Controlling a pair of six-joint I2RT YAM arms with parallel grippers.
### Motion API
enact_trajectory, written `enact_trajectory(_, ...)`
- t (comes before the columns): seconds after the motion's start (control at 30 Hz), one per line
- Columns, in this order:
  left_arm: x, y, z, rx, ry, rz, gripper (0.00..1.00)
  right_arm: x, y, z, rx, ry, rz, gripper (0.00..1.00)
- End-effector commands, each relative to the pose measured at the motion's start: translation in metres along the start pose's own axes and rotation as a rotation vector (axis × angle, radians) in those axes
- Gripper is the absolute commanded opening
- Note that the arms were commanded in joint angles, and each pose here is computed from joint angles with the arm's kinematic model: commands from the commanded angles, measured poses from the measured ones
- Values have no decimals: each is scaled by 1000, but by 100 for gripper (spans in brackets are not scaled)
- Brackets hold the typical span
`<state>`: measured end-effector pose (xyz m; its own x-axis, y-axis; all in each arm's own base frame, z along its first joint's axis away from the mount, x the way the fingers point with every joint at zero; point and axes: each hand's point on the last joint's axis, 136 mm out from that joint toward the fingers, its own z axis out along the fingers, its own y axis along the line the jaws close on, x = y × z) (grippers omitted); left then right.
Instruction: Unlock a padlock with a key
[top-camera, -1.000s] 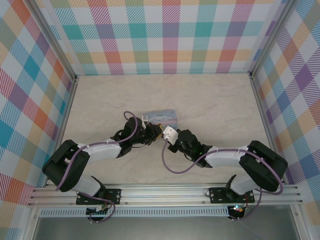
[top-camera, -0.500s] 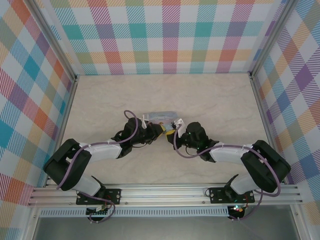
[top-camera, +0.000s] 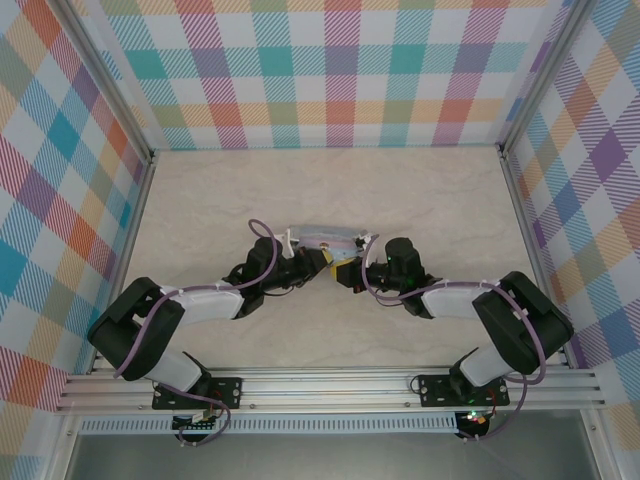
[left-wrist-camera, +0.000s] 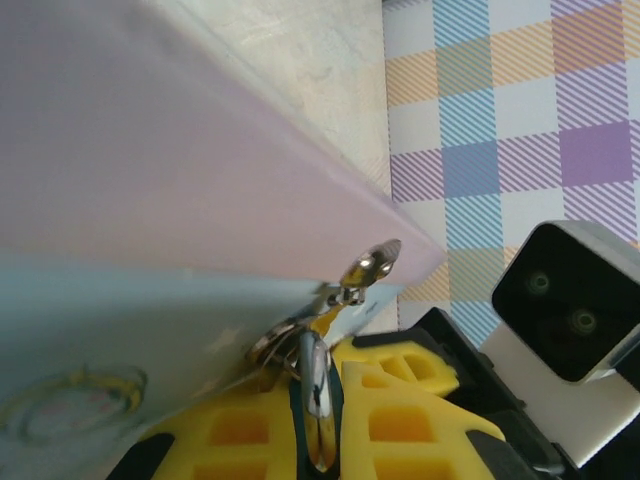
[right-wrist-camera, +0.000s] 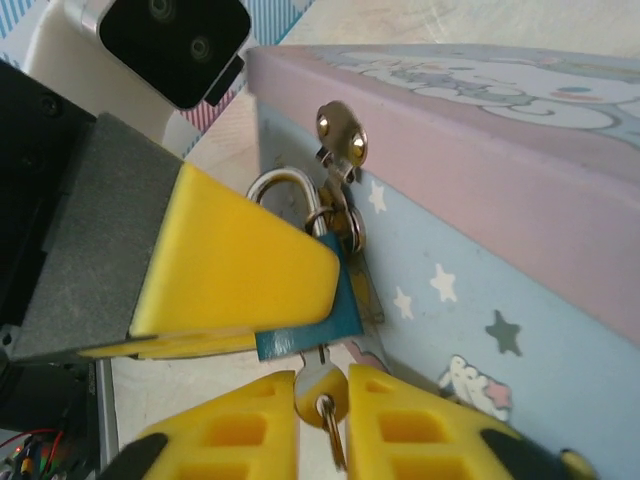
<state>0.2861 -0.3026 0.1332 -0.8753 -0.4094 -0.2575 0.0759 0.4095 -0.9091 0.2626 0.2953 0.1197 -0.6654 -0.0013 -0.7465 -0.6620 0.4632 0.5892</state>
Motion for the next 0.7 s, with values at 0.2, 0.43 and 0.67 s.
enact_trajectory(0.2,9,28,2,-87,-10,24,0,-6,-11,-30,135,-11,-132,54)
enact_trajectory(0.43,18,60,8,-145,4,-21,0,-21,-18,-48,235,-23,-149,62)
enact_trajectory(0.67,25,81,12,-169,6,-41,15,-26,-32,-57,324,-3,-97,68)
